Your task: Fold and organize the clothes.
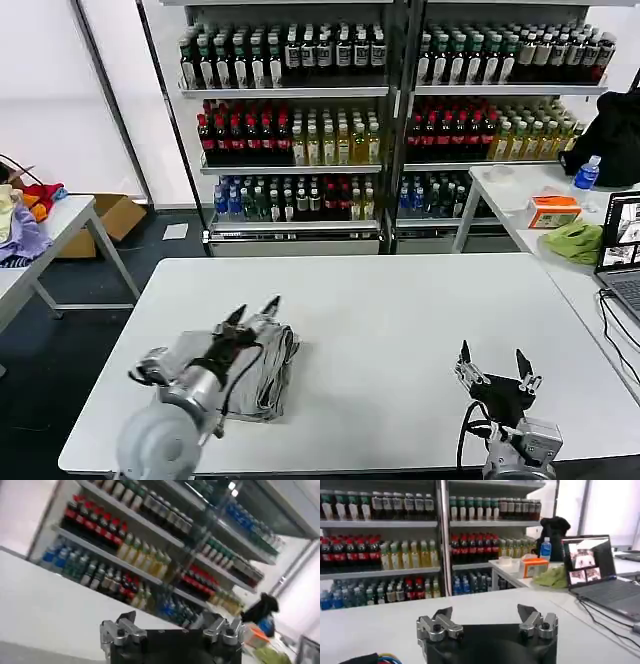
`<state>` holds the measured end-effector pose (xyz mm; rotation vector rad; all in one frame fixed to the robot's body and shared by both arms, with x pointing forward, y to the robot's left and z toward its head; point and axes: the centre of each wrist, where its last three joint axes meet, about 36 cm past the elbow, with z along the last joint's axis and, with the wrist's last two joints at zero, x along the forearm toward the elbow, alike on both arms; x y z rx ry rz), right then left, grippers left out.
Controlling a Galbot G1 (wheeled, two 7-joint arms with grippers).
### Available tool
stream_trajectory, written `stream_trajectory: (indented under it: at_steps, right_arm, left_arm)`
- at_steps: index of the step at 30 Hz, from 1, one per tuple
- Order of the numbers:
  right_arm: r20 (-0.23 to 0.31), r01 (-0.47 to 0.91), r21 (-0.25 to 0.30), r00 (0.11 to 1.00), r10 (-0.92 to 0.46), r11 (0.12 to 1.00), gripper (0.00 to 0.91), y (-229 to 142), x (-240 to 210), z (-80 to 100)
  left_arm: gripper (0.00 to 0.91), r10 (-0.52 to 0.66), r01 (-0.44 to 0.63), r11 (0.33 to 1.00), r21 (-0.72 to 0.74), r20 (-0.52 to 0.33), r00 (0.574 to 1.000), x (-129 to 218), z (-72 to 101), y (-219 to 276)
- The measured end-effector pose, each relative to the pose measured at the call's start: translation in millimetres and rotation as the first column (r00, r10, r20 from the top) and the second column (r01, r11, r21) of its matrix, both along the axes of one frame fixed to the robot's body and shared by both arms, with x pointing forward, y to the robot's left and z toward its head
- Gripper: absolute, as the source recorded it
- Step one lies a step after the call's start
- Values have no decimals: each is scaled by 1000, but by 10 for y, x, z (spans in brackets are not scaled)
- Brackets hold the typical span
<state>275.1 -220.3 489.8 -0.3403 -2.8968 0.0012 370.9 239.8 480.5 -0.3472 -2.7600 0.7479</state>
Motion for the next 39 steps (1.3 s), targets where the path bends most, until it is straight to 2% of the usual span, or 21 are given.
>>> stream_trajectory:
  at_steps: [6,12,18,27,35,36,37,38,39]
  right_arm:
    - [0,-22,3,1000,22,1000,907,28,29,-12]
    - [0,-29,2,1000,29,1000,907,16,25,-8]
    - [6,-25,3,1000,25,1000,907,8,10,9]
    - [11,-18,10,1000,18,1000,907,33,4,47]
    - [8,-14,4,1000,14,1000,907,11,-11,50]
    - [9,-14,4,1000,14,1000,907,11,-12,54]
    - [10,-14,5,1000,14,1000,907,12,-14,60]
    - [12,-15,5,1000,15,1000,907,13,-14,65]
    - [13,-15,5,1000,15,1000,907,13,-12,67]
  left_arm:
    - [907,71,-67,990,125,-30,997,-61,-182,342]
    - [907,135,-114,944,309,-49,990,-74,-422,558]
    - [907,175,-132,897,423,-63,983,-53,-608,729]
    - [907,193,-111,869,482,-123,974,-77,-835,870]
    - [907,185,-80,878,471,-180,966,-107,-923,911]
    - [836,183,-77,881,467,-186,965,-109,-925,912]
    - [534,181,-74,884,462,-192,965,-111,-928,911]
    - [81,178,-69,886,458,-198,964,-115,-931,908]
    - [0,175,-65,889,453,-204,963,-119,-936,903]
